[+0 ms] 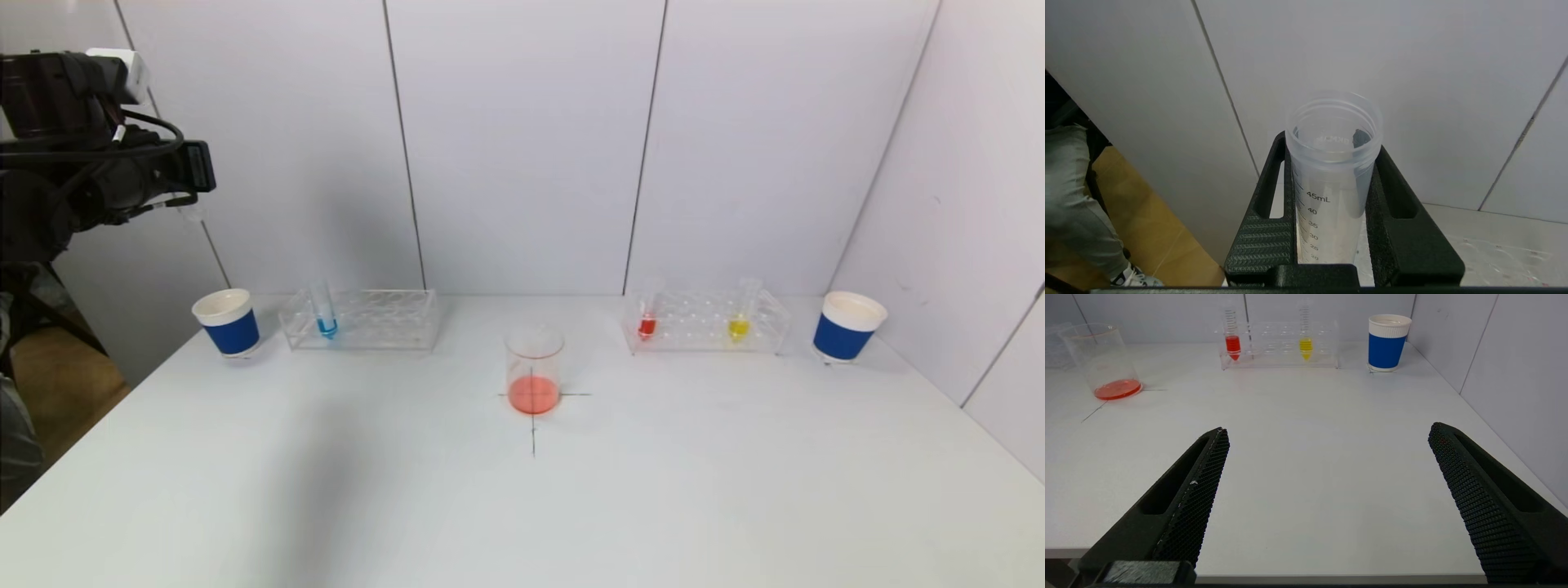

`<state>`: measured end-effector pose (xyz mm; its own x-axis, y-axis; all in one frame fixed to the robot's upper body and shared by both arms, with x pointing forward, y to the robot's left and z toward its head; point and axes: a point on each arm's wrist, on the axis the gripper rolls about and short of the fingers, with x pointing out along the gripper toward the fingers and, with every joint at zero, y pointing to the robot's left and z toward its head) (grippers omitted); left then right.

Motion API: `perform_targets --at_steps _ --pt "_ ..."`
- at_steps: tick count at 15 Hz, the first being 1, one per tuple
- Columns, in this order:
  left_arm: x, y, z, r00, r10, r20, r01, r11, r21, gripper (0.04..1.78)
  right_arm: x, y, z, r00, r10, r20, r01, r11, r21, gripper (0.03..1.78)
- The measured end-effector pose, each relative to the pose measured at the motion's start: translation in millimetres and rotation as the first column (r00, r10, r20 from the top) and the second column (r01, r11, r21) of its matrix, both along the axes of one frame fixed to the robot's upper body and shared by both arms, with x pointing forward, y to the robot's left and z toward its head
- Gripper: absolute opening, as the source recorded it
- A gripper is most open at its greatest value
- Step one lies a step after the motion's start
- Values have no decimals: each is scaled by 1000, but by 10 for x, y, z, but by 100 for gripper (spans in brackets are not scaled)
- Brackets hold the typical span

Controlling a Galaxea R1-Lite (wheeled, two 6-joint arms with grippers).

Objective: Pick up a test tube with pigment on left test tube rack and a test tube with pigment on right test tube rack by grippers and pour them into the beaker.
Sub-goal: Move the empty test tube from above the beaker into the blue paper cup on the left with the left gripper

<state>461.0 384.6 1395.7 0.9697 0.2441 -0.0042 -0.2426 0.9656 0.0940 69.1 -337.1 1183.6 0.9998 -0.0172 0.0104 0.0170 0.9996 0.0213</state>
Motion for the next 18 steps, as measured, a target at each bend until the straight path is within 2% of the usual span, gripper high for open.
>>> perform_targets --at_steps 6,8,18 --pt "207 218 -345 999 47 20 -47 999 3 48 0 0 0 1000 0 0 0 1000 0 177" --pt "267 284 -470 998 61 4 -61 998 2 48 0 0 0 1000 0 0 0 1000 0 177" --pt "460 523 -878 996 93 -3 -93 996 -1 48 0 0 0 1000 0 0 0 1000 0 177"
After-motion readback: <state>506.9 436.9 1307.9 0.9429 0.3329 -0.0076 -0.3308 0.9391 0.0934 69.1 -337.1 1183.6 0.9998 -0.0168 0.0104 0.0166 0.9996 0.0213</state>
